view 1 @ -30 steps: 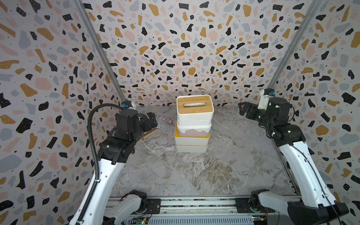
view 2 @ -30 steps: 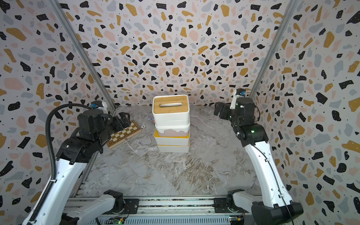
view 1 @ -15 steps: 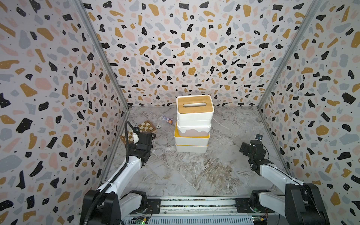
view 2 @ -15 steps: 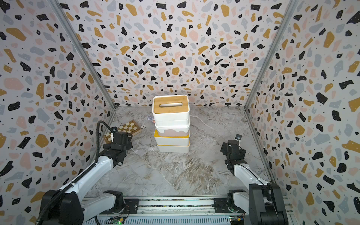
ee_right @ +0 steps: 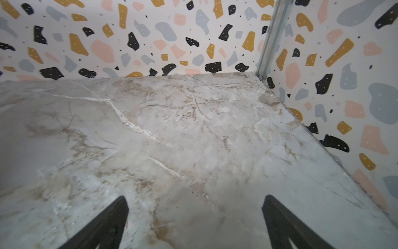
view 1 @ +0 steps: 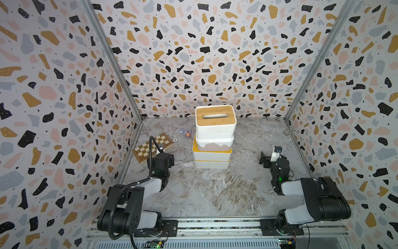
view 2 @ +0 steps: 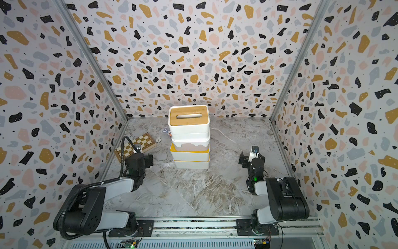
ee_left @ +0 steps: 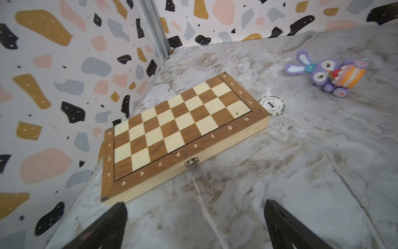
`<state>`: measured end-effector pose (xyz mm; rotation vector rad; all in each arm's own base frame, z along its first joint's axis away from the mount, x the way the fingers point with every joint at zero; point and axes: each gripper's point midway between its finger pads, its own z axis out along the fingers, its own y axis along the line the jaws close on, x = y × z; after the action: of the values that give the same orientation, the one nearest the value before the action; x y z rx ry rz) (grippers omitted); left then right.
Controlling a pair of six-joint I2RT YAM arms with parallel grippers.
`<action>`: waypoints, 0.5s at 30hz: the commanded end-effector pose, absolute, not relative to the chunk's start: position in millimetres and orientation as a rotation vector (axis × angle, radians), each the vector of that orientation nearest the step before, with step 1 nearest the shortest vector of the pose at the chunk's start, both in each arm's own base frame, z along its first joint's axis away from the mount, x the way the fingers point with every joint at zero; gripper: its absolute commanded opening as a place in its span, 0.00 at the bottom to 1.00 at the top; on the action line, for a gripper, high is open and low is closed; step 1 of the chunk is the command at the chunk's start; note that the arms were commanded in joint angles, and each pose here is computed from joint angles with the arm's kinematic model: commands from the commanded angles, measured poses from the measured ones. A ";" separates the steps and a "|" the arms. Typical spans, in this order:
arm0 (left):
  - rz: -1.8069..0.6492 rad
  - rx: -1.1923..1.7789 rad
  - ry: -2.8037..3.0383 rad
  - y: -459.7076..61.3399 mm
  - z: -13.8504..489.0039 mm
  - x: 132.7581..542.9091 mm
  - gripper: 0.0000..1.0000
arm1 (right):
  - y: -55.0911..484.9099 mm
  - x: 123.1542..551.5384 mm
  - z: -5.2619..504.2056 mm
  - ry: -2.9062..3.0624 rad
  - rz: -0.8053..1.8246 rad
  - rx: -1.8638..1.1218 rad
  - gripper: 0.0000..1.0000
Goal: Stack the tissue boxes
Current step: Reset both arms
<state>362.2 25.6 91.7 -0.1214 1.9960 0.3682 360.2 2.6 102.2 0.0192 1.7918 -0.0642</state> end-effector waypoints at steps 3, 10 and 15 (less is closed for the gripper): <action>0.172 0.074 1.831 -3.1 105.9 369.3 1.00 | 7.1 367.6 131.3 1.665 -0.083 -0.012 0.99; 0.160 -0.111 1.947 31.3 96.3 382.5 1.00 | 9.1 363.0 132.5 1.652 -0.091 -0.016 0.99; 0.156 -0.109 1.946 30.8 98.0 381.4 0.99 | 9.6 364.1 132.5 1.655 -0.091 -0.019 0.99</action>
<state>379.1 35.4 92.1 -0.1123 1.9658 0.1946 361.7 9.6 119.0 -0.0210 1.7004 -0.0804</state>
